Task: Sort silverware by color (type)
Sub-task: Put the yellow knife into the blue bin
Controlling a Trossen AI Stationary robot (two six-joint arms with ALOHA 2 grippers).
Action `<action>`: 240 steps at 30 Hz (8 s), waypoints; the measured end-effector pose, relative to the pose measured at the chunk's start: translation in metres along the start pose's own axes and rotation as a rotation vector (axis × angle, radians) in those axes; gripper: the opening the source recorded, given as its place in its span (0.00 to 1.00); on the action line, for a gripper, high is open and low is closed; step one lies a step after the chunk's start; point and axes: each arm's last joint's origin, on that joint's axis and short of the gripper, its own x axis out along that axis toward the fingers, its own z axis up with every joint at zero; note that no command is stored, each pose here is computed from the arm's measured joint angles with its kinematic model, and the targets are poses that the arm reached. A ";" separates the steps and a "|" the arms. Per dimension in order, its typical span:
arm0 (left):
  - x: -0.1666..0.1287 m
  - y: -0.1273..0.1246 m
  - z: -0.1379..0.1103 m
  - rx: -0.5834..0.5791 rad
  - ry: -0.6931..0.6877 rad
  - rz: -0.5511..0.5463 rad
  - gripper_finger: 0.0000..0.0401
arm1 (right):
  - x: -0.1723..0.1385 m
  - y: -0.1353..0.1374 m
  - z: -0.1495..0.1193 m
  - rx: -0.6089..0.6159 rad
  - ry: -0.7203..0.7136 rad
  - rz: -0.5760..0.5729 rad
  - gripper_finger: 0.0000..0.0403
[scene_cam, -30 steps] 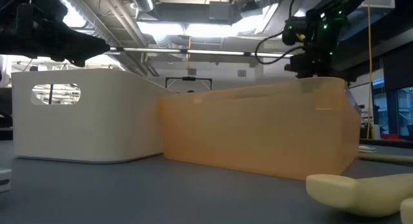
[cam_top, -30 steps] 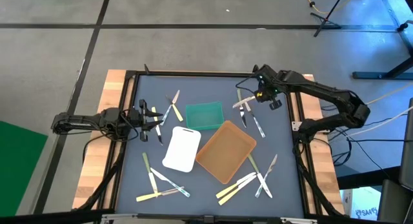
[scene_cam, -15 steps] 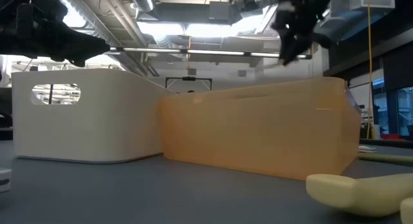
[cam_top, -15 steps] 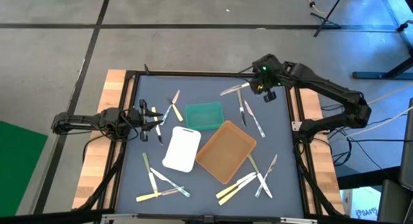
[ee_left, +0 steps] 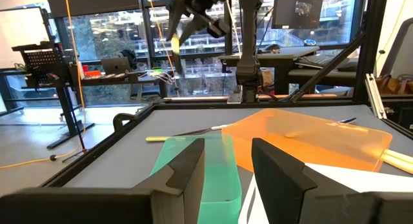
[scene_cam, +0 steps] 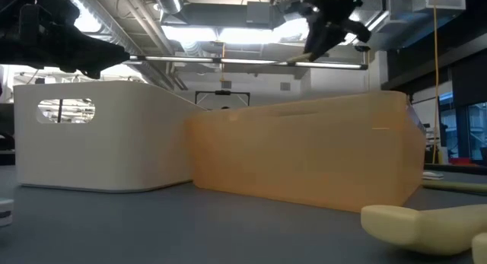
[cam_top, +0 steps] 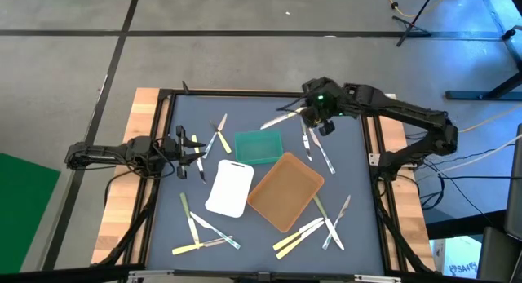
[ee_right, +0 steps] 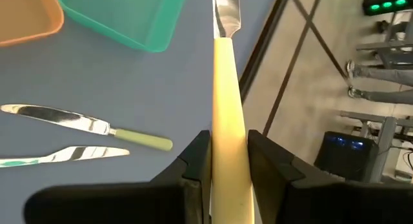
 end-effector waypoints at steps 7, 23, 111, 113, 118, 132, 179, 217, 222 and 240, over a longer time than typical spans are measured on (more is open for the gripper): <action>0.000 0.000 0.000 0.000 0.000 0.000 0.31 | 0.044 -0.002 0.024 -0.047 0.084 0.059 0.19; 0.000 0.000 0.000 0.000 0.000 0.000 0.31 | 0.119 0.006 0.044 -0.055 0.006 0.227 0.19; -0.001 0.004 0.012 -0.036 -0.123 0.102 0.31 | 0.175 0.021 0.061 -0.043 -0.051 0.331 0.44; -0.001 0.004 0.015 -0.042 -0.147 0.104 0.31 | 0.169 0.019 0.065 -0.050 -0.053 0.335 0.44; -0.002 0.005 0.020 -0.040 -0.199 0.126 0.31 | 0.147 0.012 0.078 -0.085 -0.027 0.358 0.44; 0.018 0.009 0.043 -0.015 -0.172 0.197 0.31 | 0.048 -0.019 0.086 0.143 0.014 0.425 0.45; 0.154 0.118 0.014 0.240 1.279 -0.245 0.31 | 0.015 0.073 0.003 0.600 -0.173 0.229 0.45; 0.175 0.119 -0.047 0.510 1.355 -0.565 0.31 | 0.015 0.071 0.005 0.601 -0.195 0.214 0.45; 0.176 0.119 -0.051 0.521 1.360 -0.589 0.30 | 0.015 0.071 0.005 0.601 -0.198 0.211 0.45; 0.175 0.118 -0.052 0.526 1.362 -0.598 0.14 | 0.015 0.071 0.005 0.602 -0.201 0.209 0.45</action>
